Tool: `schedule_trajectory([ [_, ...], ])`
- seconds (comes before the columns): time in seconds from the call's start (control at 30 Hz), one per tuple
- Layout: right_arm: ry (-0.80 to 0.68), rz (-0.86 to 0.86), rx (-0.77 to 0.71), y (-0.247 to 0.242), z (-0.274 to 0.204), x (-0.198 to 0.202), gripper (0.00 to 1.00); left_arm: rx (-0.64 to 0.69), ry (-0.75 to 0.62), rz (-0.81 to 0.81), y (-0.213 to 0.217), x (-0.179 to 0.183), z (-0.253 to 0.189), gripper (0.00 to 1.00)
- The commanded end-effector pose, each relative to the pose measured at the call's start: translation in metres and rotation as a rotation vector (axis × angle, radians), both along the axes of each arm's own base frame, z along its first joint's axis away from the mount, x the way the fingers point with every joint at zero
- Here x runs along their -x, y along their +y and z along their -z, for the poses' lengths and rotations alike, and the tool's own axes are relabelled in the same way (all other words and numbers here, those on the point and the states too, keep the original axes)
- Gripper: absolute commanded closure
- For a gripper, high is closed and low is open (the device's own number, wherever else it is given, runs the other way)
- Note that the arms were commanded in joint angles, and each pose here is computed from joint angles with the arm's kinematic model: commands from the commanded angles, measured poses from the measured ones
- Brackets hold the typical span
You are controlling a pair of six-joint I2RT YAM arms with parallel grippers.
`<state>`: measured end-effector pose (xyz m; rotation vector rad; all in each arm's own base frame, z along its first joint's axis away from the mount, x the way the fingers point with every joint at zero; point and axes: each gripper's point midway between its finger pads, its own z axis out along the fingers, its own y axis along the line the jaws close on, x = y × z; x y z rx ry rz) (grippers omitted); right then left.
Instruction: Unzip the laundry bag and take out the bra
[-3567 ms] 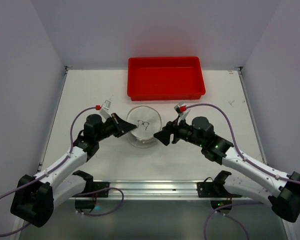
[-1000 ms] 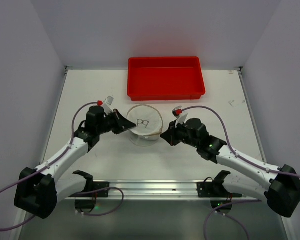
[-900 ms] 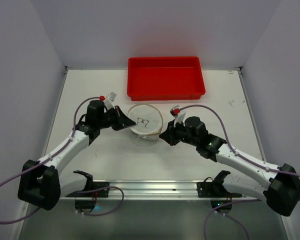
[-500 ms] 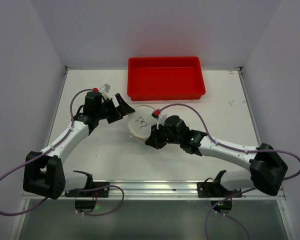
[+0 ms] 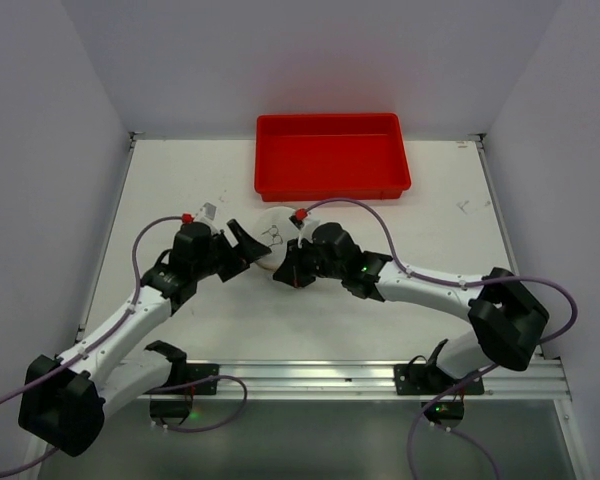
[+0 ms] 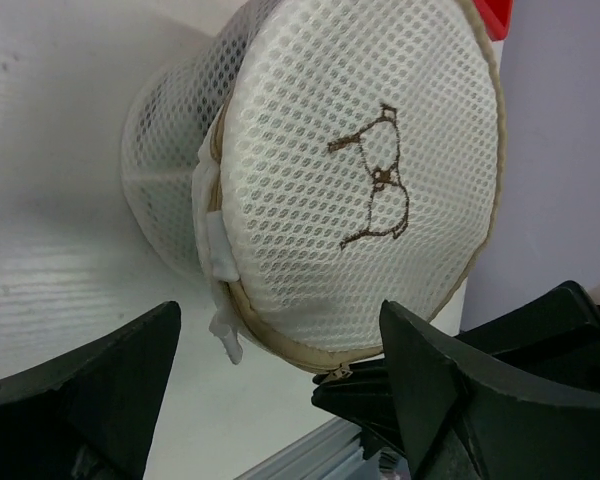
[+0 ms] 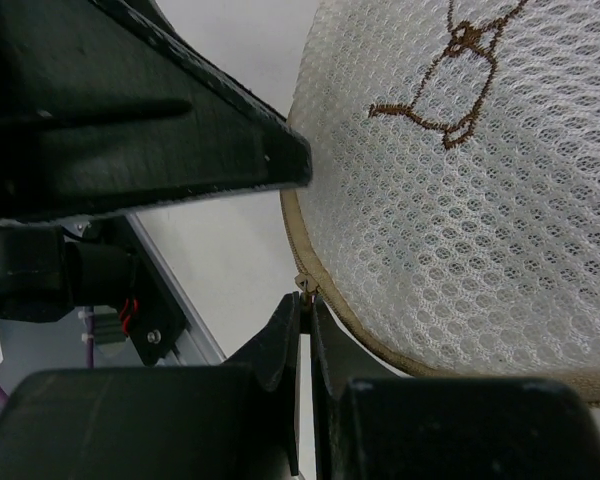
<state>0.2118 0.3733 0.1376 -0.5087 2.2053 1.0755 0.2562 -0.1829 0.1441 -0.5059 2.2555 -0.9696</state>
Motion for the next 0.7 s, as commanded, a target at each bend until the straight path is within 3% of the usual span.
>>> schedule_trajectory([
  [0.0, -0.04, 0.011, -0.082, 0.015, -0.027, -0.009, 1.0, 0.095, 0.001, -0.067, -0.01, -0.006, -0.001, 0.17],
  [0.03, -0.041, 0.009, -0.083, 0.015, -0.027, -0.008, 1.0, 0.107, -0.003, -0.066, -0.013, -0.008, -0.002, 0.19],
  [0.13, -0.042, 0.014, -0.077, 0.012, -0.026, -0.007, 1.0, 0.108, -0.004, -0.052, -0.023, -0.012, -0.003, 0.41],
  [0.17, -0.044, 0.018, -0.066, 0.008, -0.023, -0.006, 1.0, 0.104, -0.003, -0.047, -0.024, -0.013, -0.003, 0.57],
  [0.23, -0.055, 0.032, -0.055, 0.001, -0.025, -0.005, 1.0, 0.092, -0.001, -0.052, -0.023, -0.014, -0.002, 0.76],
  [0.27, -0.065, 0.039, -0.031, -0.006, -0.017, -0.005, 1.0, 0.076, 0.009, -0.058, -0.021, -0.013, 0.001, 0.9],
  [0.33, -0.085, 0.064, 0.022, -0.023, -0.008, -0.01, 1.0, 0.046, -0.002, -0.071, -0.016, -0.014, 0.001, 1.0],
  [0.57, -0.068, 0.286, 0.115, -0.127, 0.012, -0.05, 1.0, -0.06, -0.01, 0.013, -0.008, -0.008, 0.006, 1.0],
  [0.67, -0.093, 0.313, 0.137, -0.145, 0.007, -0.055, 1.0, -0.098, -0.014, 0.085, -0.003, -0.011, 0.01, 1.0],
])
